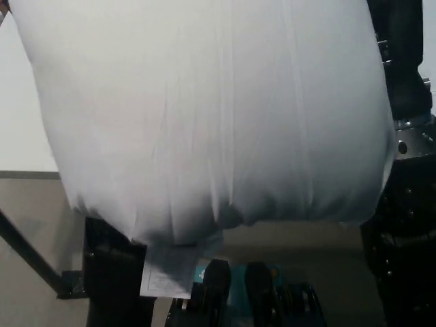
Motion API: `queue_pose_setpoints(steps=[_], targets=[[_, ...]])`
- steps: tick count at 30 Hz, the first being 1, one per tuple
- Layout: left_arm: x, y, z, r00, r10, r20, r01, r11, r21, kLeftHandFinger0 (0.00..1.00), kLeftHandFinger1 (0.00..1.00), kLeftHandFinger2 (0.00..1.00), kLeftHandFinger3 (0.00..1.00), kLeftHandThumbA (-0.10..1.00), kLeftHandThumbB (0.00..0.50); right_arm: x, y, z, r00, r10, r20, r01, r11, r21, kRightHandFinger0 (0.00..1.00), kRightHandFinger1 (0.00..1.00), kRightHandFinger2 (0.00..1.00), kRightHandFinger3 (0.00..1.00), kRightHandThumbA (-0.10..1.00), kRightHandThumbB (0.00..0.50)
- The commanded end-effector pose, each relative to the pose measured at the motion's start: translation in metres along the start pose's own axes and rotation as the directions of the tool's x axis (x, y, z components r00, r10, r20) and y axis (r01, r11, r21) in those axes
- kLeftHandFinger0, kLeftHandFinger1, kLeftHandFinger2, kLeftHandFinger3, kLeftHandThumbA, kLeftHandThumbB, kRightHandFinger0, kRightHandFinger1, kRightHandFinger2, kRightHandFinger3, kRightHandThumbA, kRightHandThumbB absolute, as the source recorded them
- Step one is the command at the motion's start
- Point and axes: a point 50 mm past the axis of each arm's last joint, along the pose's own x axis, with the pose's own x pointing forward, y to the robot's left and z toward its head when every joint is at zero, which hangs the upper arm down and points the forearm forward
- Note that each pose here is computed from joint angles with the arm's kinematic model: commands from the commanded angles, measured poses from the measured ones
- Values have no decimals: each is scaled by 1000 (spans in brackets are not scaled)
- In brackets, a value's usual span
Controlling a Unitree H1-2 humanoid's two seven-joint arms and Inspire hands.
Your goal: The robot uses both hands to lift the pillow and then drops it on the table
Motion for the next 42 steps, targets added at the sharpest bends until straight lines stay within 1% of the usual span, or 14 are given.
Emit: queue_pose_setpoints(steps=[1,2,5,6,12,14,22,25,31,32,34,35,38,42], targets=[[-10,-29,-24,982,-175,-68,175,985,-2,1000,1000,1000,1000,1000,61,-2,50,-17,977,198,-74,-195,980,44,1000,1000,1000,1000,959,167],[-16,-19,-39,981,-146,-125,151,988,26,1000,1000,1000,1000,1000,91,-9,49,-32,971,197,-134,-194,980,37,1000,1000,1000,1000,1000,186],[-18,-15,-47,980,-133,-147,140,989,38,1000,1000,1000,1000,1000,99,-12,48,-38,968,196,-159,-194,981,32,1000,1000,1000,1000,1000,193],[-34,13,-87,959,-56,-279,89,990,106,1000,1000,1000,1000,1000,90,-33,48,-76,935,195,-296,-207,978,-8,1000,1000,1000,1000,1000,173],[-52,34,-115,933,-67,-354,148,967,208,1000,1000,1000,1000,1000,112,-52,52,-99,902,198,-383,-235,971,-52,1000,1000,1000,1000,1000,183],[-73,39,-137,893,-76,-444,181,963,199,1000,1000,1000,1000,1000,61,-77,57,-126,865,195,-462,-239,970,-38,1000,1000,1000,1000,1000,172],[-91,50,-160,854,-35,-519,177,958,227,1000,1000,1000,1000,1000,36,-96,62,-156,814,191,-548,-260,964,-51,1000,1000,1000,1000,1000,166],[-110,75,-172,796,-40,-604,203,958,204,1000,1000,1000,1000,1000,128,-116,72,-178,767,197,-611,-257,966,-11,1000,1000,1000,1000,1000,156],[-118,85,-176,775,-58,-629,239,949,207,1000,1000,1000,1000,1000,136,-124,75,-191,758,197,-621,-260,966,-10,1000,1000,1000,1000,1000,145],[-132,97,-179,738,-65,-672,266,943,202,1000,1000,1000,1000,1000,109,-143,72,-203,709,203,-675,-259,966,18,1000,1000,1000,1000,1000,119],[-135,99,-180,726,-71,-684,270,944,189,1000,1000,1000,1000,1000,117,-149,71,-206,700,198,-686,-255,967,19,1000,1000,1000,1000,1000,117],[-136,101,-179,718,-86,-690,277,946,171,1000,1000,1000,1000,1000,161,-151,68,-208,689,202,-696,-258,966,25,1000,1000,1000,1000,1000,134],[-130,100,-177,692,-137,-709,342,927,155,1000,1000,1000,1000,1000,220,-150,65,-208,709,196,-677,-249,968,20,1000,1000,1000,1000,1000,151],[-122,94,-174,697,-123,-706,383,897,222,1000,1000,1000,1000,1000,211,-148,62,-207,739,183,-649,-251,968,-12,1000,1000,1000,1000,1000,165]])
